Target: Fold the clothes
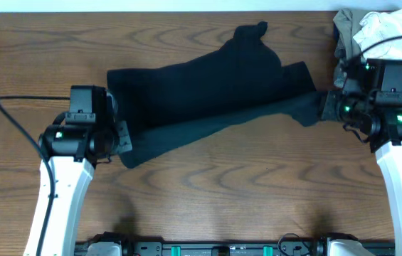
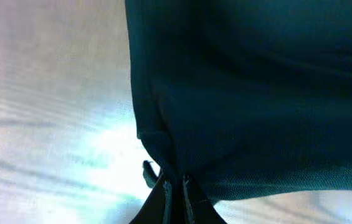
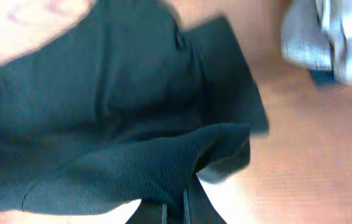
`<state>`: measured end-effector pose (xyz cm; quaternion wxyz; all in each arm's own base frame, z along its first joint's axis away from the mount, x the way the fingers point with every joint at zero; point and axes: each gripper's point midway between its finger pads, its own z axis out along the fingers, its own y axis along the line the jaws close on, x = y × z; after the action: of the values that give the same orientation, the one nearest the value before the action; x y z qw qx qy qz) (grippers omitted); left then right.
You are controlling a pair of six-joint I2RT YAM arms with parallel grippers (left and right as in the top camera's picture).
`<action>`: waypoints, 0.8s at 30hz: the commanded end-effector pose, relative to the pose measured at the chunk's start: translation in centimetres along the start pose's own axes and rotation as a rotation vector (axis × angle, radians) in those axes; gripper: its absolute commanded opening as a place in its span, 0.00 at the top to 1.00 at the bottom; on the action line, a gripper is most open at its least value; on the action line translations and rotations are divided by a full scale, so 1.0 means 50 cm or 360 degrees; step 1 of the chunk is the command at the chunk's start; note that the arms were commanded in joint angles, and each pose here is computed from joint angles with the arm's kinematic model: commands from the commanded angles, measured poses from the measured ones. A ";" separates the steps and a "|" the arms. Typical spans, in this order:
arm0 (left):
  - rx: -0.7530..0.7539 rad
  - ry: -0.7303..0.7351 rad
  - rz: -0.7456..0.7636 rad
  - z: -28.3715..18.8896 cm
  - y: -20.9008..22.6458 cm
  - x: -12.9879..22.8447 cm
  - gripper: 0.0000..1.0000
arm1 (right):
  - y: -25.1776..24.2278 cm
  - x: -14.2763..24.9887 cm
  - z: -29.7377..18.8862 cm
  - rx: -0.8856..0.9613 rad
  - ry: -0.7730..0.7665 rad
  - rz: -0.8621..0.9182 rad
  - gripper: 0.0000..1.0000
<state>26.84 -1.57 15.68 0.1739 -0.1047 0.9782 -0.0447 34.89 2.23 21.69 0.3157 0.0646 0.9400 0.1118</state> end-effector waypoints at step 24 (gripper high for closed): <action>0.0025 0.0338 -0.0148 0.031 -0.008 0.061 0.94 | 0.012 0.078 0.028 -0.0013 0.0315 -0.0009 0.99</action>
<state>25.21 -1.99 11.55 0.0559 -0.1320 0.9887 -0.0430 33.59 4.12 16.32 0.2003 0.0527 0.9707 0.1215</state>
